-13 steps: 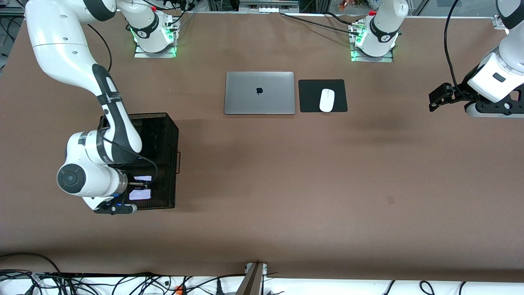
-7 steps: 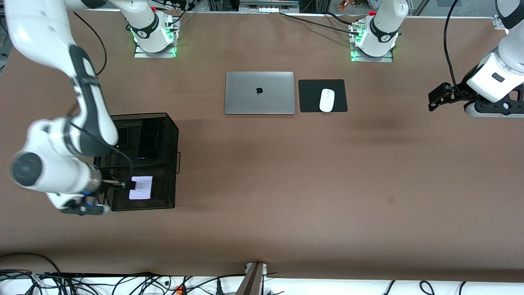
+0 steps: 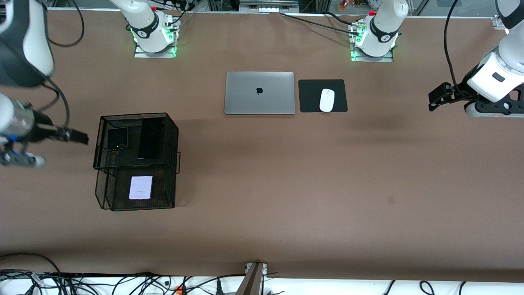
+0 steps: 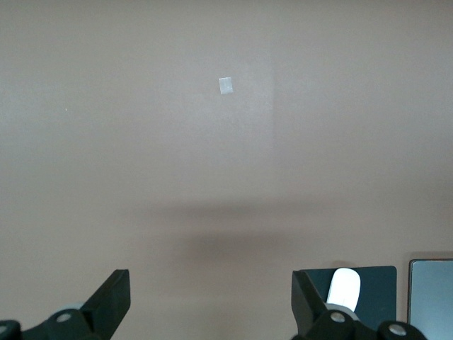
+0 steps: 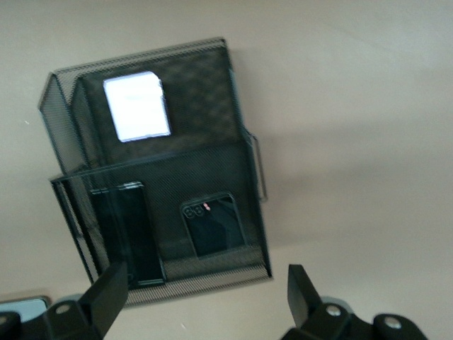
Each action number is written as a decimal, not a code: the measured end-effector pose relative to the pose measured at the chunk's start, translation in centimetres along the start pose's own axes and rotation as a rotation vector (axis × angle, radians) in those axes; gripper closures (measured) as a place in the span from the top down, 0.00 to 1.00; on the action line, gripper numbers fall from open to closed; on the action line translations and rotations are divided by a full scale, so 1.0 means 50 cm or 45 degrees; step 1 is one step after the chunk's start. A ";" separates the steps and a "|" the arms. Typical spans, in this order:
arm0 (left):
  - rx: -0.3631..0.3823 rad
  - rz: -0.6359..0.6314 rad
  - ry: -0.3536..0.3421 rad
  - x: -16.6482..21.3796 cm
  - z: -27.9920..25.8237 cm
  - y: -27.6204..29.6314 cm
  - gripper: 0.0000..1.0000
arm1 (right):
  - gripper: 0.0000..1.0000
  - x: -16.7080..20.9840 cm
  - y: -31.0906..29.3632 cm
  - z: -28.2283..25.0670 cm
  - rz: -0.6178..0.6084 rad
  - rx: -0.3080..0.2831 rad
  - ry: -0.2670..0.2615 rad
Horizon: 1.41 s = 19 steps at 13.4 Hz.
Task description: Place phones with both arms
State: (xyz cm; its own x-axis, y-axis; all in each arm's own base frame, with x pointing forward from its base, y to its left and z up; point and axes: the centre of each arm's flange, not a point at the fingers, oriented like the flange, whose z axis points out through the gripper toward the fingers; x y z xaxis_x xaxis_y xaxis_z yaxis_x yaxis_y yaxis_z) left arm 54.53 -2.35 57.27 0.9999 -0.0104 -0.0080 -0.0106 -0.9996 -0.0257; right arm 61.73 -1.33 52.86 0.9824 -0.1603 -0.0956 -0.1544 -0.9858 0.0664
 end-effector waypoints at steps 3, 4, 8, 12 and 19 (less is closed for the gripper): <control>0.000 0.000 0.000 0.000 0.000 0.000 1.00 | 1.00 -0.089 0.053 -0.024 0.034 -0.001 0.022; 0.000 0.000 0.000 0.000 0.000 0.000 1.00 | 1.00 -0.104 0.060 -0.034 0.022 0.001 0.031; 0.000 -0.001 0.000 0.000 0.000 -0.001 1.00 | 1.00 -0.129 0.070 -0.071 -0.036 0.004 0.049; 0.000 -0.001 0.000 0.000 0.000 -0.001 1.00 | 1.00 -0.150 0.058 -0.091 -0.060 -0.004 -0.012; 0.000 -0.001 0.000 0.000 0.000 -0.001 1.00 | 1.00 -0.150 0.051 -0.091 -0.078 0.038 -0.016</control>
